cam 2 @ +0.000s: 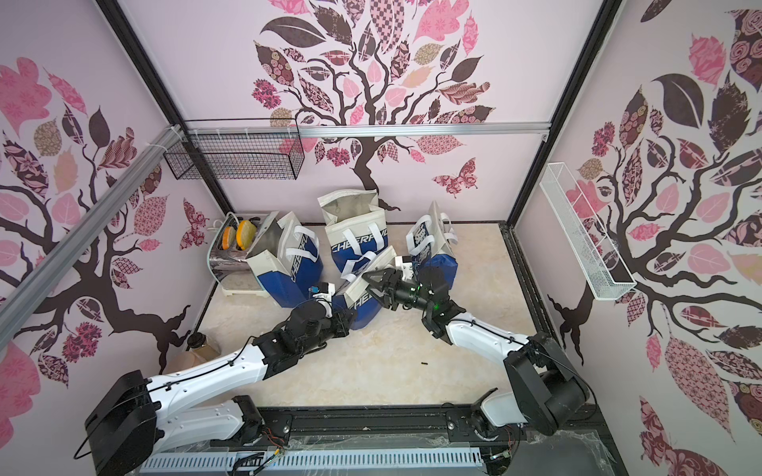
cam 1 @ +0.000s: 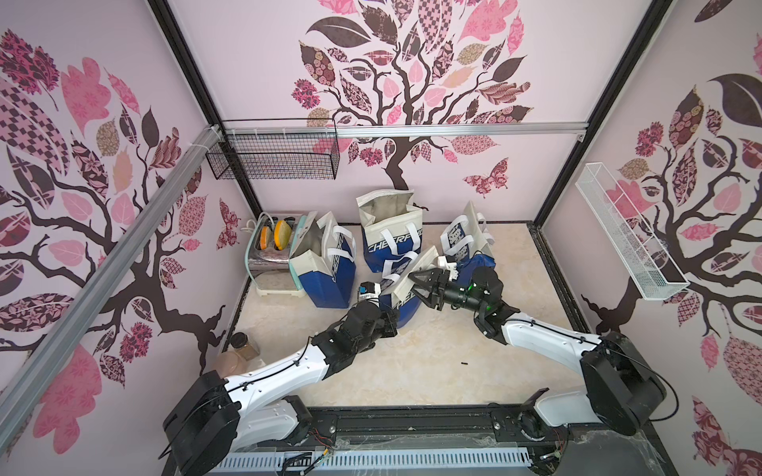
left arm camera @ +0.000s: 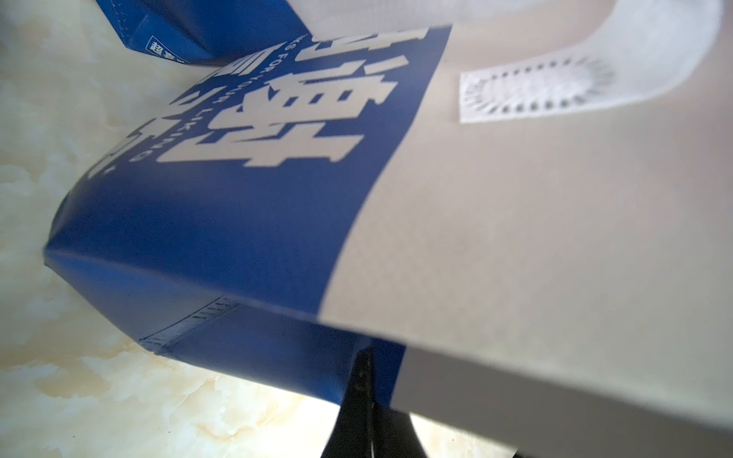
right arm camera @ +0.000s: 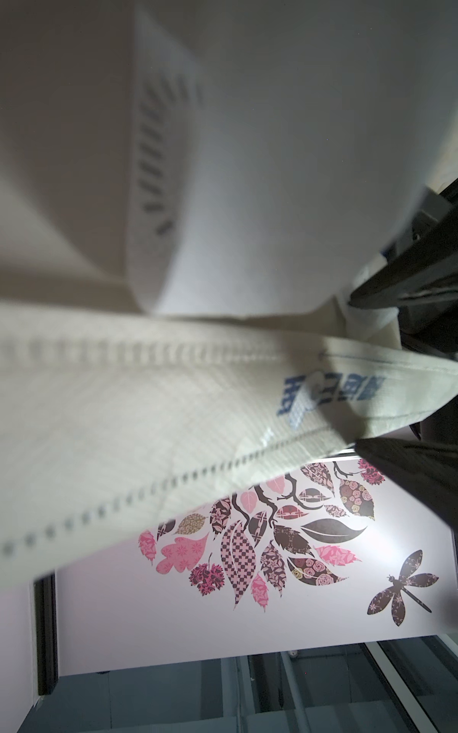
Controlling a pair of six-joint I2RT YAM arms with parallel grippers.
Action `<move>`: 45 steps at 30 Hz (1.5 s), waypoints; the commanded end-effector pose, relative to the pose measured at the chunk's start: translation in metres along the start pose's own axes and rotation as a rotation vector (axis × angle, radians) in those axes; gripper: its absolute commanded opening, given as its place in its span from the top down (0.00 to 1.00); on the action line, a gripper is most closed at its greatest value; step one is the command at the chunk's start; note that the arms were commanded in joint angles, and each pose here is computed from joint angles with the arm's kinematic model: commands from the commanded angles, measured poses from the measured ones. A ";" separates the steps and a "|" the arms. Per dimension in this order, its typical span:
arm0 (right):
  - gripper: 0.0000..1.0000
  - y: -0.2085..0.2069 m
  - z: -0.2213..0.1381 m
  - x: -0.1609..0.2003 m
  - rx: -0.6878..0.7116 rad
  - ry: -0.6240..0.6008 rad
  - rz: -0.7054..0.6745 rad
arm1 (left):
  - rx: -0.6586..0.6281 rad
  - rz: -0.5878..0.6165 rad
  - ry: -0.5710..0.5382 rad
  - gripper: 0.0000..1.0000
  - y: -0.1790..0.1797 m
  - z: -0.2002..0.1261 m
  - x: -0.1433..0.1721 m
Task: Open the takeout bag
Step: Open the takeout bag at the center of the board.
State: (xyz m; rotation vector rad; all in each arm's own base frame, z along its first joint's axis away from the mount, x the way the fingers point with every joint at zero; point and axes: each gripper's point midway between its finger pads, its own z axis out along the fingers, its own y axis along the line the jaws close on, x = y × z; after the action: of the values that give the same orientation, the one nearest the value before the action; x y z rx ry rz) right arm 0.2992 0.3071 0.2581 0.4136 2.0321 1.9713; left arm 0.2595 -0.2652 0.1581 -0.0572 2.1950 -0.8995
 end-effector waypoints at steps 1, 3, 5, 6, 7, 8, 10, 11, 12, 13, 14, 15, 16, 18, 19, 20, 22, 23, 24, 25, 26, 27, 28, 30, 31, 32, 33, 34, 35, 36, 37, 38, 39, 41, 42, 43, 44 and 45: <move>0.47 0.026 0.005 -0.005 -0.075 -0.017 -0.027 | -0.038 0.023 0.040 1.00 0.008 0.004 0.008; 0.48 0.029 0.006 -0.007 -0.086 -0.024 -0.022 | -0.044 0.029 0.047 1.00 0.009 0.006 0.010; 0.50 0.031 0.007 -0.008 -0.093 -0.023 -0.021 | -0.049 0.032 0.053 1.00 0.010 0.007 0.011; 0.52 0.032 0.008 -0.008 -0.094 -0.025 -0.018 | -0.048 0.033 0.055 1.00 0.010 0.007 0.011; 0.54 0.033 0.008 -0.009 -0.097 -0.028 -0.021 | -0.052 0.034 0.058 1.00 0.011 0.008 0.012; 0.55 0.033 0.009 -0.010 -0.097 -0.028 -0.019 | -0.054 0.035 0.060 1.00 0.012 0.009 0.013; 0.58 0.033 0.009 -0.011 -0.095 -0.033 -0.017 | -0.057 0.038 0.066 1.00 0.012 0.009 0.014; 0.59 0.032 0.010 -0.011 -0.094 -0.034 -0.015 | -0.057 0.038 0.068 1.00 0.013 0.010 0.015; 0.61 0.031 0.010 -0.012 -0.093 -0.035 -0.015 | -0.059 0.039 0.069 1.00 0.013 0.010 0.015; 0.62 0.032 0.011 -0.013 -0.094 -0.038 -0.015 | -0.062 0.043 0.071 1.00 0.014 0.010 0.016; 0.64 0.030 0.011 -0.014 -0.088 -0.041 -0.011 | -0.064 0.044 0.074 1.00 0.015 0.010 0.016; 0.66 0.031 0.012 -0.014 -0.089 -0.042 -0.012 | -0.066 0.045 0.076 1.00 0.015 0.010 0.017; 0.71 0.030 0.013 -0.015 -0.087 -0.043 -0.011 | -0.069 0.046 0.078 1.00 0.016 0.010 0.018; 0.75 0.030 0.014 -0.017 -0.085 -0.047 -0.009 | -0.072 0.049 0.082 1.00 0.018 0.010 0.020; 0.76 0.030 0.015 -0.018 -0.084 -0.049 -0.009 | -0.075 0.050 0.084 1.00 0.019 0.010 0.021; 0.77 0.029 0.015 -0.020 -0.083 -0.053 -0.011 | -0.076 0.052 0.087 1.00 0.020 0.010 0.022; 0.81 0.028 0.016 -0.024 -0.080 -0.064 -0.011 | -0.081 0.055 0.092 1.00 0.022 0.009 0.023; 0.82 0.029 0.016 -0.026 -0.081 -0.067 -0.012 | -0.083 0.057 0.093 1.00 0.023 0.008 0.024; 0.84 0.029 0.017 -0.028 -0.083 -0.068 -0.012 | -0.086 0.057 0.096 1.00 0.024 0.007 0.025; 0.88 0.029 0.018 -0.030 -0.086 -0.068 -0.012 | -0.088 0.058 0.097 1.00 0.025 0.006 0.025; 0.91 0.030 0.019 -0.031 -0.087 -0.068 -0.012 | -0.093 0.058 0.097 1.00 0.027 0.005 0.026; 0.95 0.030 0.021 -0.033 -0.086 -0.069 -0.010 | -0.096 0.058 0.100 1.00 0.028 0.004 0.027; 1.00 0.031 0.022 -0.034 -0.088 -0.066 -0.011 | -0.101 0.059 0.100 1.00 0.029 0.003 0.027; 1.00 0.033 0.023 -0.036 -0.083 -0.063 -0.017 | -0.114 0.064 0.105 1.00 0.032 0.001 0.028; 1.00 0.035 0.023 -0.037 -0.069 -0.067 -0.031 | -0.128 0.064 0.110 1.00 0.034 0.000 0.029; 1.00 0.037 0.021 -0.037 -0.047 -0.072 -0.054 | -0.144 0.065 0.113 1.00 0.037 -0.001 0.029; 1.00 0.039 0.019 -0.037 -0.003 -0.076 -0.093 | -0.167 0.066 0.119 1.00 0.041 -0.002 0.030; 1.00 0.041 0.017 -0.037 0.056 -0.081 -0.145 | -0.193 0.064 0.124 1.00 0.046 -0.003 0.031; 1.00 0.046 0.014 -0.037 0.101 -0.088 -0.194 | -0.217 0.061 0.126 1.00 0.050 -0.005 0.031; 1.00 0.049 0.009 -0.038 0.154 -0.101 -0.242 | -0.246 0.057 0.129 1.00 0.056 -0.006 0.032; 1.00 0.053 0.004 -0.040 0.192 -0.121 -0.276 | -0.266 0.050 0.127 1.00 0.059 -0.007 0.033; 1.00 0.057 -0.001 -0.043 0.225 -0.146 -0.321 | -0.296 0.036 0.127 1.00 0.065 -0.008 0.034; 1.00 0.064 -0.007 -0.047 0.247 -0.172 -0.364 | -0.319 0.025 0.125 1.00 0.070 -0.009 0.035; 1.00 0.068 -0.017 -0.051 0.310 -0.209 -0.417 | -0.351 0.013 0.131 1.00 0.077 -0.008 0.038; 1.00 0.069 -0.022 -0.054 0.345 -0.230 -0.442 | -0.372 0.006 0.140 1.00 0.080 -0.009 0.040; 1.00 0.069 -0.027 -0.055 0.383 -0.246 -0.474 | -0.387 0.002 0.152 1.00 0.083 -0.008 0.042; 1.00 0.070 -0.031 -0.057 0.411 -0.262 -0.502 | -0.395 0.000 0.159 1.00 0.083 -0.007 0.043; 1.00 0.069 -0.034 -0.059 0.445 -0.275 -0.532 | -0.409 -0.004 0.169 1.00 0.086 -0.006 0.045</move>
State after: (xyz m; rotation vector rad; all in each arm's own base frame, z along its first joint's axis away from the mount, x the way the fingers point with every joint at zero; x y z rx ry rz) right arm 0.3204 0.2917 0.2850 0.2434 2.2653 1.3679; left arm 0.2699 -0.2527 0.1504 -0.1453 2.2485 -0.7559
